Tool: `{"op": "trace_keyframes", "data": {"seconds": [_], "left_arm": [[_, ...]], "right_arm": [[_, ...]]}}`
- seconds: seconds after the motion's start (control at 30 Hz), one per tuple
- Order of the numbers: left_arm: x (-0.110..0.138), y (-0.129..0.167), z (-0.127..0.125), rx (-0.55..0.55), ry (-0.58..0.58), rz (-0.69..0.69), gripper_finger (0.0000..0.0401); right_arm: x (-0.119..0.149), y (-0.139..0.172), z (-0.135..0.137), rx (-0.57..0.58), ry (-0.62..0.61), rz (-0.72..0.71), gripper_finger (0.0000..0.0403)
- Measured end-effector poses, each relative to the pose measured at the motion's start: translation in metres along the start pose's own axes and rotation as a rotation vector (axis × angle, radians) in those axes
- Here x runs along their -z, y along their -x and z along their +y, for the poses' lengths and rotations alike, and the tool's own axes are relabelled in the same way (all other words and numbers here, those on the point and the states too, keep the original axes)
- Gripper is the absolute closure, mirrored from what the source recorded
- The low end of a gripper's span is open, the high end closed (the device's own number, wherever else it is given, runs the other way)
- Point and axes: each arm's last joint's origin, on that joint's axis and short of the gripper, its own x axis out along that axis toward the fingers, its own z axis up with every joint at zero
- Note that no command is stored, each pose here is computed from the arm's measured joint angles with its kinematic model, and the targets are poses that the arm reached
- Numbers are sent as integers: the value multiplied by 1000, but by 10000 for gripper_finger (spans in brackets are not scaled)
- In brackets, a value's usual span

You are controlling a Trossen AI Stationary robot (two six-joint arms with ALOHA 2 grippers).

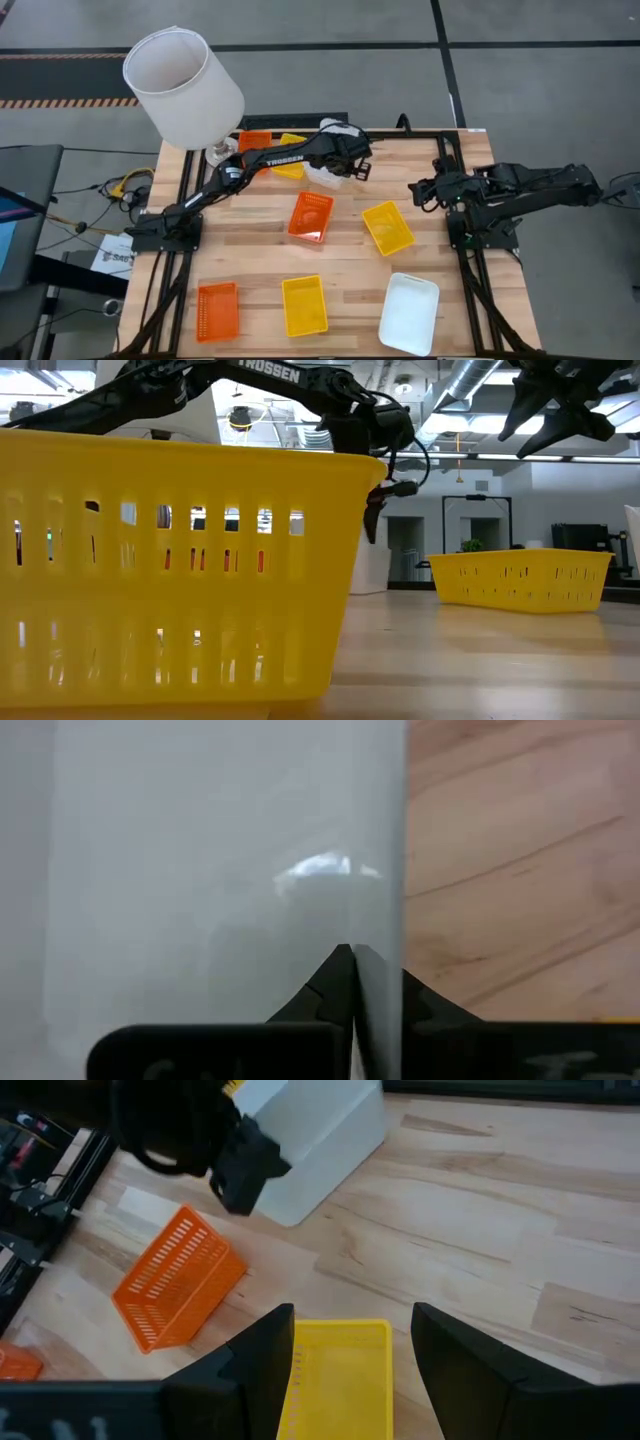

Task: Stack baskets by color
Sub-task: Stack the middle white bin on top of the top white bin

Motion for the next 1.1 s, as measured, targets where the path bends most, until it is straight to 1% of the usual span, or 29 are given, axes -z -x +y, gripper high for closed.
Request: {"op": "trace_keyframes", "data": {"seconds": [0.07,0.2,0.37,0.47,0.6,0.8,0.9,1.0,1.1], "left_arm": [[-1,-2,-2,1,6,-30,401],[-1,0,-1,10,1,-7,401],[-1,0,-2,26,-50,1,400],[-2,0,-1,30,-74,8,386],[-3,-1,1,69,-89,61,335],[-3,0,-1,102,-88,74,220],[-7,8,-2,154,-80,81,169],[-10,19,-1,174,-72,76,135],[-12,26,1,180,-69,66,119]], "right_arm": [[0,0,0,1,0,0,178],[0,0,0,2,1,-3,178],[0,0,0,2,0,-4,178],[0,0,0,3,12,-5,178],[0,0,0,3,13,-6,178],[0,0,0,3,16,-6,178],[0,0,0,3,16,-6,178],[0,0,0,3,16,-6,178],[0,0,0,3,21,-6,178]]}}
